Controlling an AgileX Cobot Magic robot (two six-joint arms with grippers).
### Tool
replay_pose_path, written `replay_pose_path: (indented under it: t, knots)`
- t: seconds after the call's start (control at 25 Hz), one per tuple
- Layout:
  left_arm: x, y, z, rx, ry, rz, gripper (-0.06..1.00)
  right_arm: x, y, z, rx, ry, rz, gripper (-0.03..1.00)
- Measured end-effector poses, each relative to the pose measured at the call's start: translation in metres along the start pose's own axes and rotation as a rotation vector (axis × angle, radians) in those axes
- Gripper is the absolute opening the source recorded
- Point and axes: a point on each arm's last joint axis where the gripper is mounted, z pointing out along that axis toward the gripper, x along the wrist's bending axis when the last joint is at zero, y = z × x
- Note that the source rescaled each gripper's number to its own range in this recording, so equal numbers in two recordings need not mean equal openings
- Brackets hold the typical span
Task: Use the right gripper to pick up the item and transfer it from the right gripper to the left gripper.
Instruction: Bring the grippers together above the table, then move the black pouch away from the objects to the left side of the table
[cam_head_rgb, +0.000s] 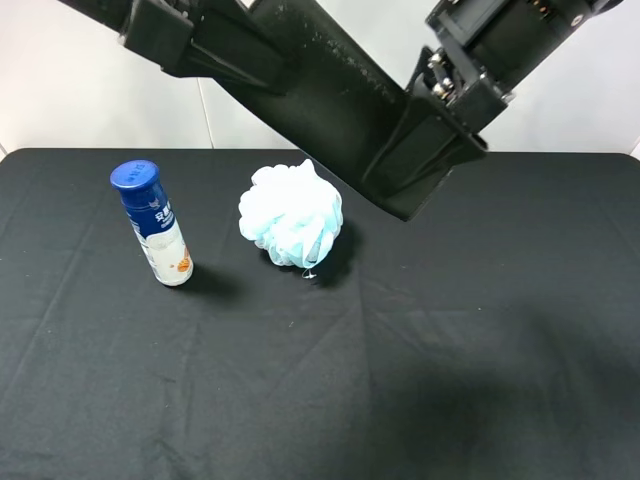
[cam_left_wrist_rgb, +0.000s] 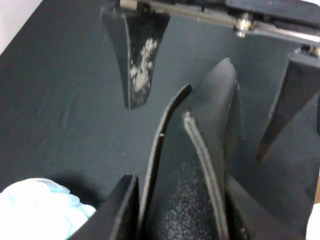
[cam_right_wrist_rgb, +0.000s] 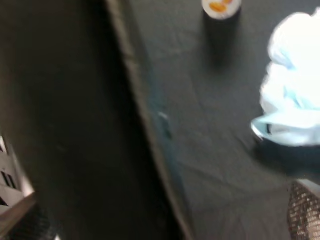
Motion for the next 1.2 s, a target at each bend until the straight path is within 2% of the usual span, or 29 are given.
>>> replay_pose_path:
  t: [0.56, 0.72, 1.0, 1.2]
  knots:
    - [0.001, 0.001, 0.000, -0.007, 0.008, -0.001, 0.02, 0.033, -0.001, -0.061, -0.064, -0.188, 0.094, 1.00]
    - [0.001, 0.001, 0.000, -0.008, 0.010, -0.001, 0.01, 0.044, -0.006, -0.079, -0.074, -0.266, 0.130, 1.00]
    - [0.001, 0.001, 0.000, -0.008, 0.011, -0.001, 0.01, 0.068, -0.019, -0.114, -0.129, -0.404, 0.199, 1.00]
    - [0.001, 0.001, 0.000, -0.011, 0.014, -0.001, 0.01, 0.089, -0.048, -0.122, -0.117, -0.472, 0.221, 1.00]
